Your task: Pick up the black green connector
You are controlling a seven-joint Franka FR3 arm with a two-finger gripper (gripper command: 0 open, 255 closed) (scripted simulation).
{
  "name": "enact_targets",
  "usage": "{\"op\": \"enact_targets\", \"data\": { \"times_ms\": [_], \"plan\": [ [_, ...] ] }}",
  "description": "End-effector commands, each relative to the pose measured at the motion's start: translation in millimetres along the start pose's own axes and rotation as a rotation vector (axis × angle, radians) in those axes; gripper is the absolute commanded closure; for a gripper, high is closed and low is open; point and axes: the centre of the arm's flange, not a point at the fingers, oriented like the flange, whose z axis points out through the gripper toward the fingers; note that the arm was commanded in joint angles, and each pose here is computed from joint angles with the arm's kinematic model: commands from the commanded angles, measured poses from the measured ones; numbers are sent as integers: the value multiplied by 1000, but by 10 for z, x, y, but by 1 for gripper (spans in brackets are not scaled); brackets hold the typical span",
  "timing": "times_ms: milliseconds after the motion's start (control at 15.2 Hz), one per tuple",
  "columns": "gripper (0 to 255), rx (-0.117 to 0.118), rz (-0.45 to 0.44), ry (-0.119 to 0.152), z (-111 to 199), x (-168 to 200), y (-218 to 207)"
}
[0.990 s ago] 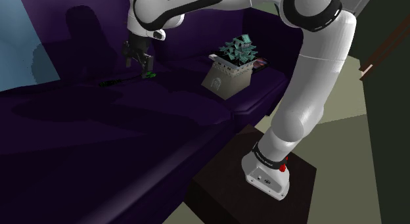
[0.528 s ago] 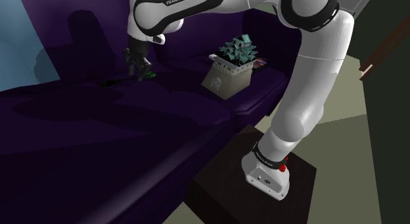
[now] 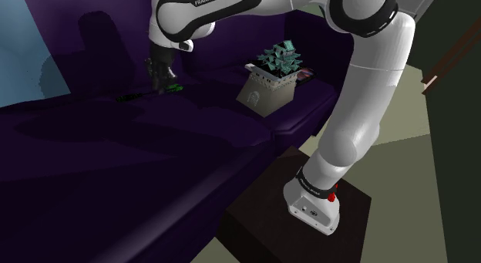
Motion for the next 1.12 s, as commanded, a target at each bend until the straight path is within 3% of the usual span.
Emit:
{"op": "enact_targets", "data": {
  "times_ms": [0, 1056],
  "plan": [
    [255, -2, 4, -1, -10, 27, -4],
    [255, -2, 4, -1, -751, -61, -51]
  ]
}}
